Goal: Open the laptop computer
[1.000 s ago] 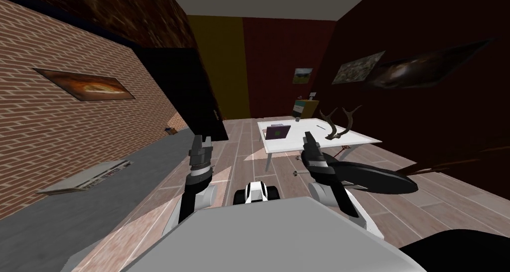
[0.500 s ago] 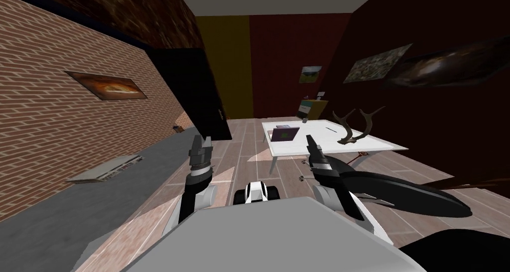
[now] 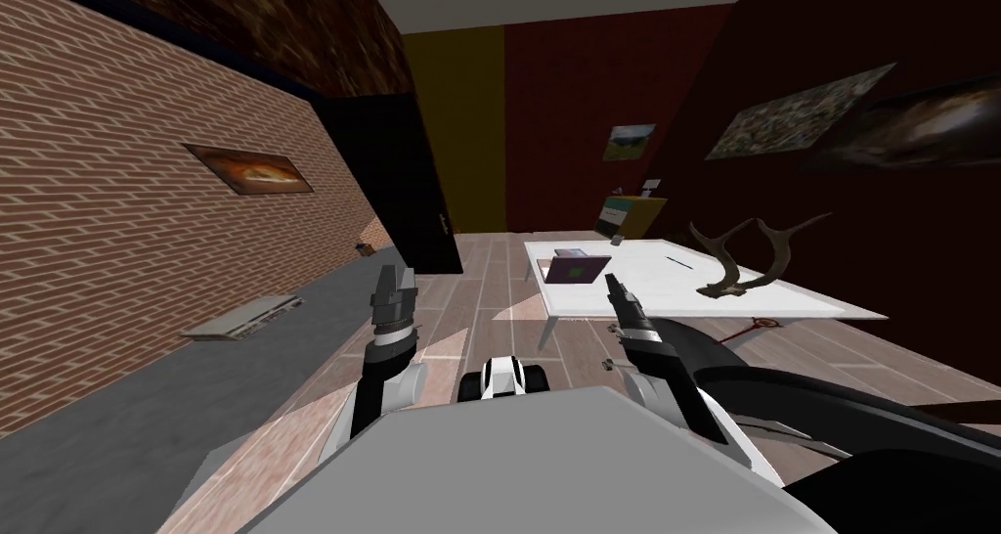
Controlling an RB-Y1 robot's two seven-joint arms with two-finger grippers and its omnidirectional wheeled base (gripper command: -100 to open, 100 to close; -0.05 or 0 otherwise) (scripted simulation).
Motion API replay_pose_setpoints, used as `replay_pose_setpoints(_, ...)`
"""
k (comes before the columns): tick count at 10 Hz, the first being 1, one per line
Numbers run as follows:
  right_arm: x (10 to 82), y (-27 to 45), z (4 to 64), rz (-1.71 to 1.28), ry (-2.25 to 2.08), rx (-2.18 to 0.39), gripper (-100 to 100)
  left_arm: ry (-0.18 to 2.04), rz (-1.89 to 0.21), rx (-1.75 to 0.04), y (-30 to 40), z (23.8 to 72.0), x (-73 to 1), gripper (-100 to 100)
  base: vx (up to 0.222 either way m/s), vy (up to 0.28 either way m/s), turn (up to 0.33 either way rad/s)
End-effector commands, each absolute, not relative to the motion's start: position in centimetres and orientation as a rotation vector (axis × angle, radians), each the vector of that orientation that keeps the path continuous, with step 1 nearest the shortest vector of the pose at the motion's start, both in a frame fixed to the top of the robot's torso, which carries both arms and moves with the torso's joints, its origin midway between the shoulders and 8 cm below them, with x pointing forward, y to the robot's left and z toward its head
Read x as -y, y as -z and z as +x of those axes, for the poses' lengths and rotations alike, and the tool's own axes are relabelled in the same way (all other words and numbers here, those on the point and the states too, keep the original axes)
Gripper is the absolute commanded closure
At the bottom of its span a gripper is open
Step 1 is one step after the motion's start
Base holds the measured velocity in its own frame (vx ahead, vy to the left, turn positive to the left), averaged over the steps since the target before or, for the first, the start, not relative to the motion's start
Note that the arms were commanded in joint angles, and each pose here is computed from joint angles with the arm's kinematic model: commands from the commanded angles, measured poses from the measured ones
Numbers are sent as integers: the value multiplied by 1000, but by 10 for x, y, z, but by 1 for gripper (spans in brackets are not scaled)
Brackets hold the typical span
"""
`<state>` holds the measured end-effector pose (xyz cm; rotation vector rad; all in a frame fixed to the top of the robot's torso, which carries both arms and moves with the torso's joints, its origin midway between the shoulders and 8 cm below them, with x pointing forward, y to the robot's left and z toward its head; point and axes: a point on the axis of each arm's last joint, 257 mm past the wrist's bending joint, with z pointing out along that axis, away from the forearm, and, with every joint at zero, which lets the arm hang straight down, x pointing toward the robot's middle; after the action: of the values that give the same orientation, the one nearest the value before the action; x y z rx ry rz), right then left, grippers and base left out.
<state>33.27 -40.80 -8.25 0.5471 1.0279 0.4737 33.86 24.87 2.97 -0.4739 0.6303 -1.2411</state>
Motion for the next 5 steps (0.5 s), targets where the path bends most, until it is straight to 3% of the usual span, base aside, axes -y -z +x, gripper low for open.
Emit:
replay_pose_setpoints(1, 431, 97, 322, 532, -348, -1073, -100, 1241, -474, -630, -30, 339, -249, 0, 117, 81, 130)
replay_pose_setpoints(5, 461, 118, 306, 508, -177, -1131, -100, 1241, -474, -630, -30, 339, -249, 0, 92, 68, 116)
